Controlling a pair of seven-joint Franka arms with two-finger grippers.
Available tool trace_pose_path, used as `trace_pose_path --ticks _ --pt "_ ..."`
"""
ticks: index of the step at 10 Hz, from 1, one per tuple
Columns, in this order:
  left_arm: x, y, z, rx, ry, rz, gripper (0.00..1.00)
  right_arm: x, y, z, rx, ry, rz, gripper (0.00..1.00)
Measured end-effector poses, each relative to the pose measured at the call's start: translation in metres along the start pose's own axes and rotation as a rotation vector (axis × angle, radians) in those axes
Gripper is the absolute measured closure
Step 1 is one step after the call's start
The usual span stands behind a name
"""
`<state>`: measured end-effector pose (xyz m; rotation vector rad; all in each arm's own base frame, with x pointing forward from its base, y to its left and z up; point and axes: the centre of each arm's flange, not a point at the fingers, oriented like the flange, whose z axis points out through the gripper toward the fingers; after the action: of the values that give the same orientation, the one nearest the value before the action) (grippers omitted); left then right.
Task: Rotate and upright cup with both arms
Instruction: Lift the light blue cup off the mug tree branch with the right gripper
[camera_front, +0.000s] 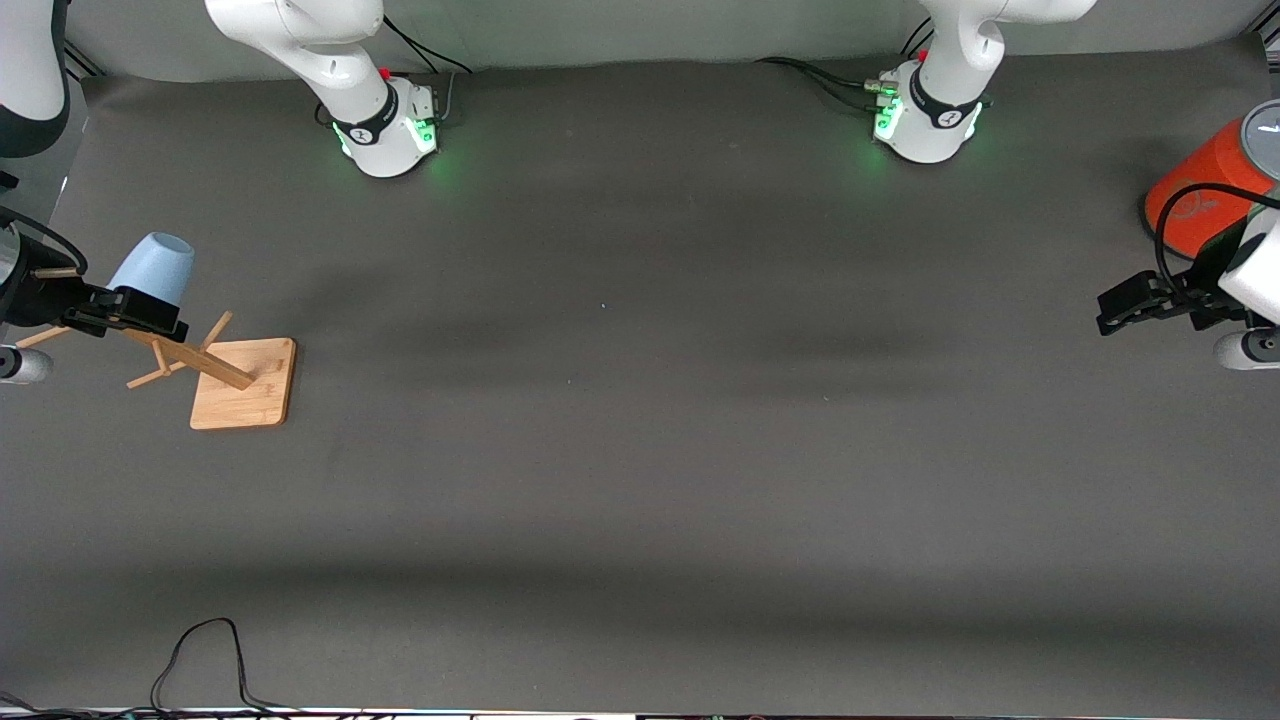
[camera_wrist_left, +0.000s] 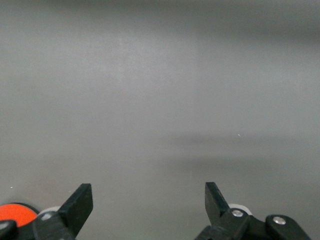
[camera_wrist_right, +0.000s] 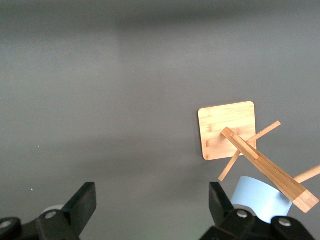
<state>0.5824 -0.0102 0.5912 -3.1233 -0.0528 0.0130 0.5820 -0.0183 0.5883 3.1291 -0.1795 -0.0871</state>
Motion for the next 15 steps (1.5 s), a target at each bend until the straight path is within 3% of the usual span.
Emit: trace_pose_path --ticks 15 --pt "0.0007 -0.0009 -0.0076 -0.001 0.017 -0.005 0.0 -0.0012 0.0003 -0.003 0.0 0.006 -0.083 0.0"
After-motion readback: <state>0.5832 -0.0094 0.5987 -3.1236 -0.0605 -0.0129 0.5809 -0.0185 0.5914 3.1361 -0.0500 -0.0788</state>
